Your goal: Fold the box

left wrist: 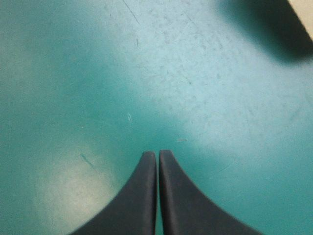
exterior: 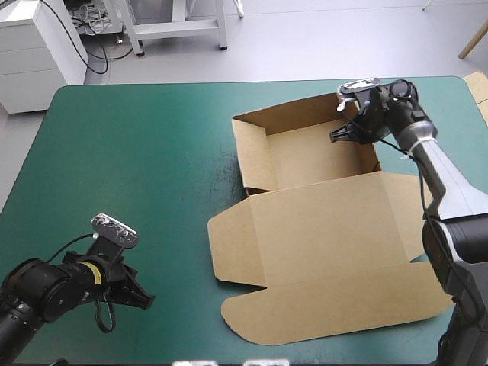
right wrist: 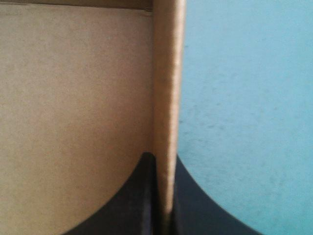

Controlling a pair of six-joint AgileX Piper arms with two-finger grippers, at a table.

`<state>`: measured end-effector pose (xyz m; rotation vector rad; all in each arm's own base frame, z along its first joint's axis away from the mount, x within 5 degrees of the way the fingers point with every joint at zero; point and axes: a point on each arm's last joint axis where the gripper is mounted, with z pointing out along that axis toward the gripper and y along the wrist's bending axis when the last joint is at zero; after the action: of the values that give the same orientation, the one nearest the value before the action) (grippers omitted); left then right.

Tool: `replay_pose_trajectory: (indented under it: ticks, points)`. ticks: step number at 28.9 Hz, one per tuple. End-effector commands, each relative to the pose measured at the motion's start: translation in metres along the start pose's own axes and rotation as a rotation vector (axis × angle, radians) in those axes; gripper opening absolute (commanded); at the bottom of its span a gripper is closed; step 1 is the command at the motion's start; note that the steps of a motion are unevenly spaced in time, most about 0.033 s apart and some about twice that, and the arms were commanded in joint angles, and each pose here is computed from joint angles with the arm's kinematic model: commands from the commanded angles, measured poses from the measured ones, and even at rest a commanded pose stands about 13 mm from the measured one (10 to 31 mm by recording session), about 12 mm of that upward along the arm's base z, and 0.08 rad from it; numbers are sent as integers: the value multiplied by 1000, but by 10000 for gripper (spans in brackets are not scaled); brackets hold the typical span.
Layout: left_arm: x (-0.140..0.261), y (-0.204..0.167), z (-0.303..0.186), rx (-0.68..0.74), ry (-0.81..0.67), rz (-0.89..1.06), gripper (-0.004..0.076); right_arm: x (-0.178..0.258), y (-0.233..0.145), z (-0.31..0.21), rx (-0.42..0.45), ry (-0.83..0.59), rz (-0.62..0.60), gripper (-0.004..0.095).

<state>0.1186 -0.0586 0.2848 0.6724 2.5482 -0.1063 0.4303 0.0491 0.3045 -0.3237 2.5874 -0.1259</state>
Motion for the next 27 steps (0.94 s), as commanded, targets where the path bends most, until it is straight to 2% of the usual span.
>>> replay_pose_trajectory:
  ticks: [1, 2, 8, 13, 19, 23, 27]
  points:
    - [-7, 0, -7, 0, -65, -13, -8, -3, -55, -45, 119, -144, 71, -21]
    - [-7, 0, -7, 0, -61, -13, -8, 4, -77, -46, 135, -131, 126, -21]
    - [-7, 0, -7, 0, -60, -13, -8, 37, -149, -49, 198, -78, 316, -21]
    - [-7, 0, -7, 0, -62, -13, -8, 65, -196, -57, 258, -64, 448, -21]
    - [-8, 0, -7, 0, -67, -13, -8, 85, -225, -63, 278, -74, 544, -21]
    - [-8, 1, -7, -2, -69, -15, -8, 94, -239, -67, 322, -74, 558, -21]
    - [-8, 1, -7, -1, -69, -15, -8, 101, -246, -66, 323, -52, 583, -21]
